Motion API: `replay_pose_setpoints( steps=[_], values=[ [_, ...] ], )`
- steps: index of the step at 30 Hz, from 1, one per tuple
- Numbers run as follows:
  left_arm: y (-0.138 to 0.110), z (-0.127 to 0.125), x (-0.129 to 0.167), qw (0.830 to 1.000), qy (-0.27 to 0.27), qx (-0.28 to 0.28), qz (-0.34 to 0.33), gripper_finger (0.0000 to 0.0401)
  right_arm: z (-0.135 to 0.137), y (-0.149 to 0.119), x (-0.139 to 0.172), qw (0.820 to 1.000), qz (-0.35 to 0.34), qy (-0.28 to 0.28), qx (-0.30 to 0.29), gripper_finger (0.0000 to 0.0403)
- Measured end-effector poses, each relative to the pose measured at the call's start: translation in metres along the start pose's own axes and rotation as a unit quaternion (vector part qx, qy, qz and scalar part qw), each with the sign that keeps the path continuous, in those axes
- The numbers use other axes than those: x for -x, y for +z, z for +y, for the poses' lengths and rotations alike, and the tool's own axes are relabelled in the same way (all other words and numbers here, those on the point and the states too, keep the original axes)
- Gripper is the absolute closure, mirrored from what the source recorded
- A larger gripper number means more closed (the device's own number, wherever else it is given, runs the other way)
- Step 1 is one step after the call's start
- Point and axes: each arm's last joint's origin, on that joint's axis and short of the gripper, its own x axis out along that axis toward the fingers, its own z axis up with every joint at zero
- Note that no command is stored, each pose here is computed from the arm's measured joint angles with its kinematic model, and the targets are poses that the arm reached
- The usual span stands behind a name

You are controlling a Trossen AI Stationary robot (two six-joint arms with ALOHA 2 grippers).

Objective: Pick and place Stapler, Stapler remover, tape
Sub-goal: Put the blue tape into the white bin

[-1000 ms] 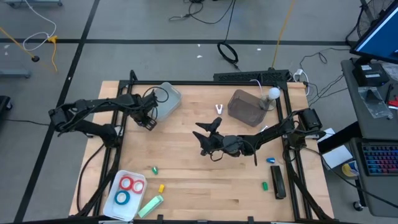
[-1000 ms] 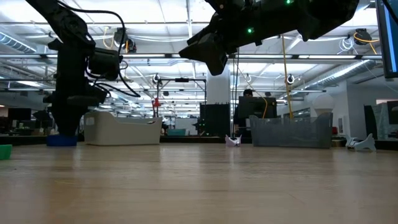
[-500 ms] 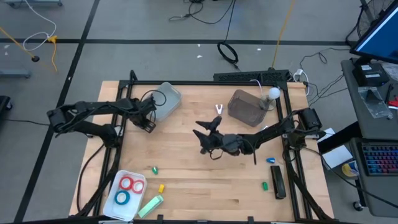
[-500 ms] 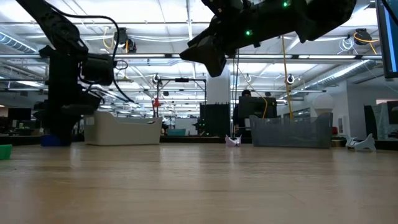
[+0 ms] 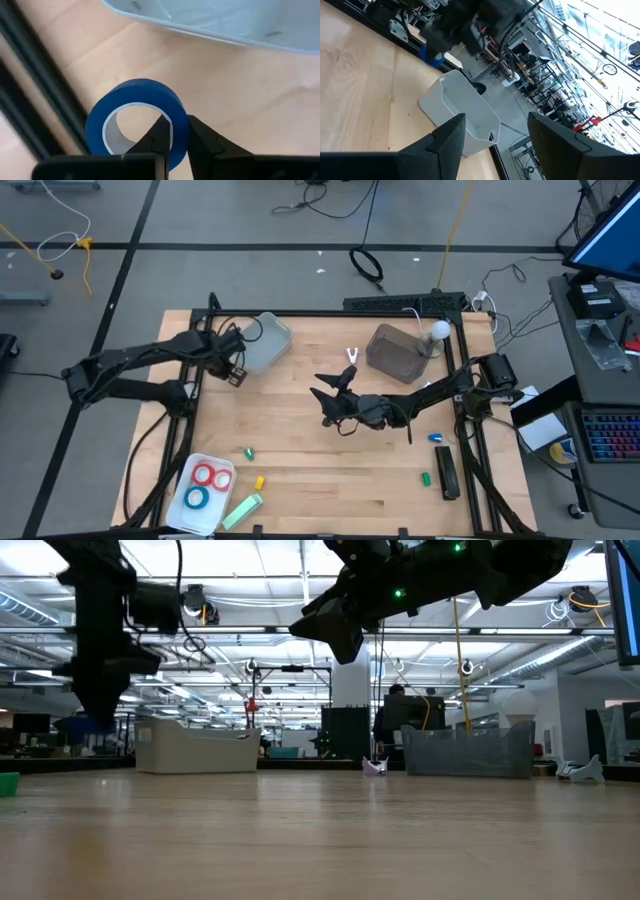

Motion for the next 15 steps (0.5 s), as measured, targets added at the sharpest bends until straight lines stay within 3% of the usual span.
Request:
replay_pose_setpoints(
  steps=[9, 15],
  values=[
    [-0.026, -0.017, 0.065, 0.992, -0.123, -0.019, 0.015, 0.0363, 0.000, 0.000, 0.000, 1.000, 0.000, 0.000, 0.000, 0.0195],
    [-0.054, -0.037, 0.084, 0.979, -0.186, -0.033, 0.075, 0.0366, 0.000, 0.000, 0.000, 1.000, 0.000, 0.000, 0.000, 0.0195]
  ],
)
